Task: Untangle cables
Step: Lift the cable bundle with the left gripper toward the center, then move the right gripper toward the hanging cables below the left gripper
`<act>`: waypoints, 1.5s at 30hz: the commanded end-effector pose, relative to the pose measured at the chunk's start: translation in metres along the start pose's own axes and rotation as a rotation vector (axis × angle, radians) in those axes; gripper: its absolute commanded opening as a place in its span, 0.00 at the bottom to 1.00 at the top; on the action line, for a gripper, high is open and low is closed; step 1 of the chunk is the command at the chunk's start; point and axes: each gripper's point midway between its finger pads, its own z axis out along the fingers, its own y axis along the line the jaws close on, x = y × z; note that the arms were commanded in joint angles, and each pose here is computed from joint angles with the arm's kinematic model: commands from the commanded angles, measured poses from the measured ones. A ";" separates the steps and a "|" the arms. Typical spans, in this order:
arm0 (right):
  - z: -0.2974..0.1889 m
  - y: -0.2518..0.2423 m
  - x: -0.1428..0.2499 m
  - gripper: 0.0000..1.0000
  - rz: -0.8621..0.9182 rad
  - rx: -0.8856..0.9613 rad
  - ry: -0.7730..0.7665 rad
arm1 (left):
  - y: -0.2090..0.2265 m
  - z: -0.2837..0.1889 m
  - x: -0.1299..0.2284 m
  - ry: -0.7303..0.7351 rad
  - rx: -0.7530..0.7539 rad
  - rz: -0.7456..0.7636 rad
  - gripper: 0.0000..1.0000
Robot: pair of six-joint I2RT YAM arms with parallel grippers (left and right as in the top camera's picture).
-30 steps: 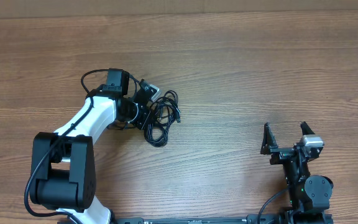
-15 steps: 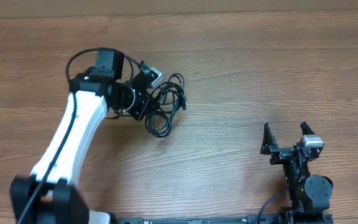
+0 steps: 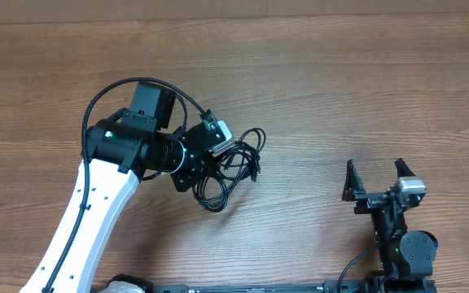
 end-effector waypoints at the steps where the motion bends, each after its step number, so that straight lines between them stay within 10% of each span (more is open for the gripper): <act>1: -0.001 0.012 -0.012 1.00 0.165 -0.073 -0.044 | -0.002 -0.008 -0.008 -0.028 -0.021 0.073 0.04; 17: -0.028 0.053 -0.107 1.00 0.232 -0.184 0.345 | 0.012 -0.012 -0.038 -0.142 -0.075 0.155 0.04; 31: 0.001 0.106 -0.091 1.00 0.407 -0.454 0.760 | -0.046 -0.018 -0.042 -0.257 0.212 0.259 0.04; 45: -0.034 0.165 -0.125 0.76 0.225 -1.073 0.587 | -0.069 -0.026 -0.043 -0.315 0.327 0.289 0.04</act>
